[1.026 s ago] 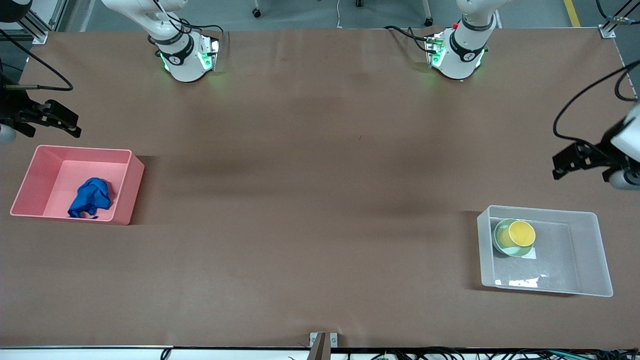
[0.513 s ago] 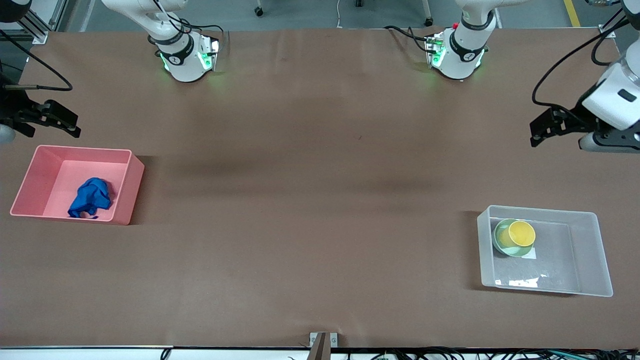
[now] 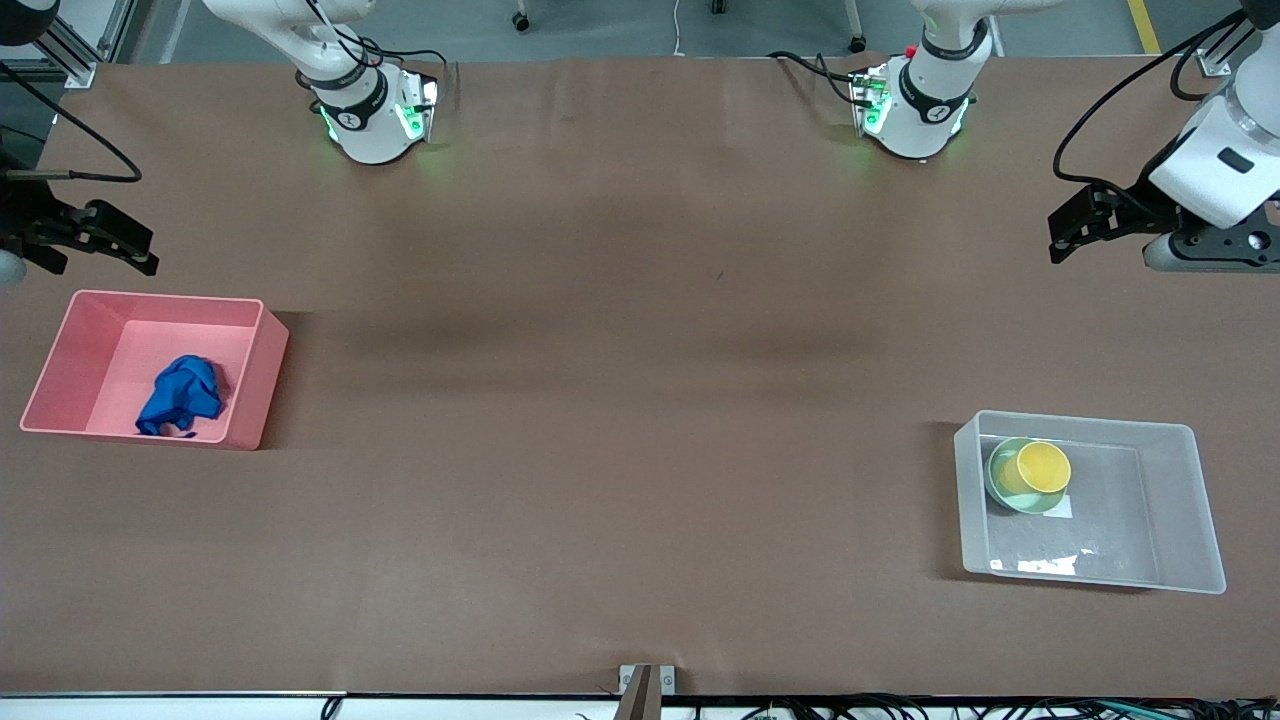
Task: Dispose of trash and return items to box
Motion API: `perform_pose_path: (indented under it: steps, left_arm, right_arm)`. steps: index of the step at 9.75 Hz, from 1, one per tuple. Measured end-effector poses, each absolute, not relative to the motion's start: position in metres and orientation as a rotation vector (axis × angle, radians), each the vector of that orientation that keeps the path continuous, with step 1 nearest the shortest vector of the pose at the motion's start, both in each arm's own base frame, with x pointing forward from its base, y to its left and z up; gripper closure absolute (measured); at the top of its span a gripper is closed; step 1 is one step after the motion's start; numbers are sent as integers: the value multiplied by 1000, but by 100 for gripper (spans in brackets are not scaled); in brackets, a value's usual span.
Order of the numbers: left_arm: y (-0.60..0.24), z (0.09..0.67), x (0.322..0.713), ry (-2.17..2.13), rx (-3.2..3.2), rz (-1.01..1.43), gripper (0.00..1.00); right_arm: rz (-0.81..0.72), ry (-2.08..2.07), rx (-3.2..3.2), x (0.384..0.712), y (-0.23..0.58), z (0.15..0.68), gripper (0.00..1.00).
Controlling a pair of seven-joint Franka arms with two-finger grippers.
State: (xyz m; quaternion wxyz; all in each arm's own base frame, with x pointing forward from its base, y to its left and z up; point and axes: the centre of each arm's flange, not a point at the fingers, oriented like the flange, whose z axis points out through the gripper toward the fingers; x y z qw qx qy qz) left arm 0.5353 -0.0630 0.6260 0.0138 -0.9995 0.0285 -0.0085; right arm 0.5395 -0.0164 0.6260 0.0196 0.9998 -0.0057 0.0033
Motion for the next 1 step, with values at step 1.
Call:
perform_pose_path:
  steps: [1]
  left_arm:
    - [-62,627,535,85,-3113,-28,0]
  right_arm:
    - [10,-18,3102,540,-16,626,0]
